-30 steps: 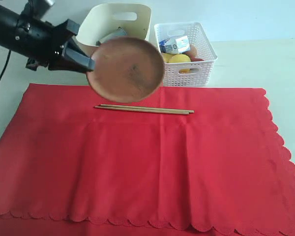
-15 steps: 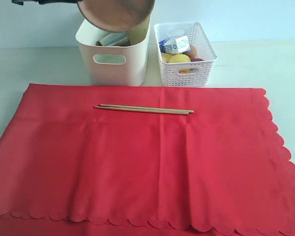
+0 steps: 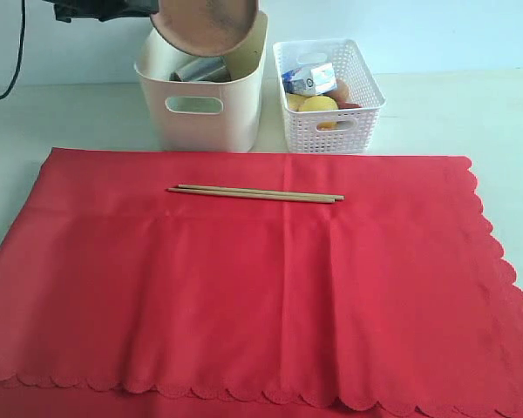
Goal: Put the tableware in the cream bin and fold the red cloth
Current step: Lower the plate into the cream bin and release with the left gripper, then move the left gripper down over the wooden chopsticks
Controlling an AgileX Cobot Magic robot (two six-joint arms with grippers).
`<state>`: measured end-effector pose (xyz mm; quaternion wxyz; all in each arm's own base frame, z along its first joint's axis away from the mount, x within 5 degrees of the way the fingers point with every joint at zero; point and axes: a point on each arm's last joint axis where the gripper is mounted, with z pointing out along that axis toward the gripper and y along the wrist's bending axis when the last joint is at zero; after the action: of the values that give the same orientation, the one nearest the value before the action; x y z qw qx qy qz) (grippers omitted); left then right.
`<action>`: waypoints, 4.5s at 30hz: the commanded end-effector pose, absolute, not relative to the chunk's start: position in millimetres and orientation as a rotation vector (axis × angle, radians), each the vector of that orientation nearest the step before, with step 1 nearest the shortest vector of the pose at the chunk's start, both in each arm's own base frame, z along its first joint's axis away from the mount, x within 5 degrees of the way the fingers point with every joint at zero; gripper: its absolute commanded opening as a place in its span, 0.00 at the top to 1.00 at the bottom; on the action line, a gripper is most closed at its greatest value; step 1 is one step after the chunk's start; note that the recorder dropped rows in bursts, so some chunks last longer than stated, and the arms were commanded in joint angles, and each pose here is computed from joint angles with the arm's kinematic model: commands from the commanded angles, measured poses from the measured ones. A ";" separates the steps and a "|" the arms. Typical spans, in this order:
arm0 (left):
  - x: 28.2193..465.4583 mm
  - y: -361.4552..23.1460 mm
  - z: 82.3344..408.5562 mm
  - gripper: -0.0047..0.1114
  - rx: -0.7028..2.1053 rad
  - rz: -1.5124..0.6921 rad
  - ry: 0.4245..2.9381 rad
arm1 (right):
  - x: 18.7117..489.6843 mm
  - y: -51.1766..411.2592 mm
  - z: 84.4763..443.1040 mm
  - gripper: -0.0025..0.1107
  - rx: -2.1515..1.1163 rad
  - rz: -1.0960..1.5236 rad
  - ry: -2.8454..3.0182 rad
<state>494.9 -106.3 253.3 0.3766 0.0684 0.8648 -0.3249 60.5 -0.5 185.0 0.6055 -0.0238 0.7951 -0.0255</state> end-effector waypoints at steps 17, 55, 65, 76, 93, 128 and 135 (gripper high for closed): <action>497.4 -102.8 238.3 0.53 0.207 -0.838 2.271 | 60.4 -0.8 184.1 0.98 -0.051 -0.063 1.835; 367.6 -212.6 302.0 0.52 1.214 -1.103 2.153 | 60.4 -0.8 184.1 0.98 -0.051 -0.063 1.835; 354.1 -260.3 278.9 0.52 1.622 -0.658 1.927 | 60.4 -0.8 184.1 0.98 -0.051 -0.063 1.835; 367.4 -264.7 218.3 0.52 1.826 -0.354 2.039 | 60.4 -0.8 184.1 0.98 -0.051 -0.063 1.835; 409.7 -250.4 160.6 0.52 1.673 -0.341 2.169 | 60.4 -0.8 184.1 0.98 -0.051 -0.063 1.835; 407.0 -262.0 169.6 0.52 1.865 -0.361 1.948 | 60.4 -0.8 184.1 0.98 -0.051 -0.063 1.835; 395.6 -274.2 195.1 0.52 1.899 -0.300 1.858 | 60.4 -0.8 184.1 0.98 -0.051 -0.063 1.835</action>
<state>399.2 -268.6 190.6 0.2274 0.6834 0.6842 -0.1146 60.5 -0.5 185.0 0.6055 -0.0238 0.7951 -0.0255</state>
